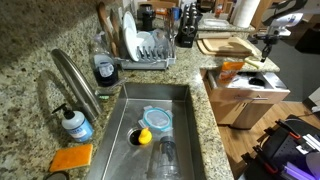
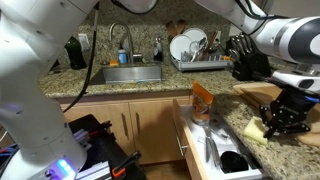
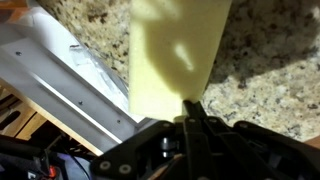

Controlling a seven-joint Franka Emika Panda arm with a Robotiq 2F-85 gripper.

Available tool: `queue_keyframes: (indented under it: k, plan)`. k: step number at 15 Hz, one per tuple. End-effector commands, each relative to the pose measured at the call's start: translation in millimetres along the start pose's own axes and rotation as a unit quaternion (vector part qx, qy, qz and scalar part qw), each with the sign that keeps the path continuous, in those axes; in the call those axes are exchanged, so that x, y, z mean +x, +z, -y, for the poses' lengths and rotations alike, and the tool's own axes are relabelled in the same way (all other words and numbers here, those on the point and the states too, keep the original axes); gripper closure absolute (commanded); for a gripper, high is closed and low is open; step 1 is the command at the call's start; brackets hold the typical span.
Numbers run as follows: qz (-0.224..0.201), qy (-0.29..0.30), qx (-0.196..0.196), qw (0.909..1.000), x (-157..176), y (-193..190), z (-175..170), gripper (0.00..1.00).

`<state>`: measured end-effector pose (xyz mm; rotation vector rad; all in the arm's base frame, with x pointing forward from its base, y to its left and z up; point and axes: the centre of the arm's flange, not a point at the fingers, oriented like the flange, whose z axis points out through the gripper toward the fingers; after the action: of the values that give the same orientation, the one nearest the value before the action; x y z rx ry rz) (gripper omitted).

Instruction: Put the orange packet in the open drawer, remove the yellow sponge from the open drawer and use it to wipe the counter

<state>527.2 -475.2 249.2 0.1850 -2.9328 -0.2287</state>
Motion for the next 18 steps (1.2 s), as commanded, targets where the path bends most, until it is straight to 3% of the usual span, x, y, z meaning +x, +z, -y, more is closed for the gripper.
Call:
queue_keyframes:
  k: [1, 5, 8, 9, 11, 14, 18]
  plan:
    - [0.020, -0.040, 0.043, 0.9980, -47.7, -25.4, -33.4, 1.00]
    - [0.041, -0.111, 0.076, 0.9901, -111.0, -52.7, -93.2, 1.00]
    - [0.046, -0.145, 0.052, 0.9870, -144.5, -56.5, -128.8, 1.00]
    - [0.047, -0.152, 0.027, 0.9869, -151.1, -54.7, -131.1, 1.00]
    - [0.032, -0.147, -0.017, 0.9885, -152.0, -45.8, -127.2, 1.00]
    - [-0.003, -0.113, -0.046, 0.9925, -136.3, -20.8, -93.8, 1.00]
    - [0.001, -0.112, 0.012, 0.9937, -110.1, 16.5, -59.0, 1.00]
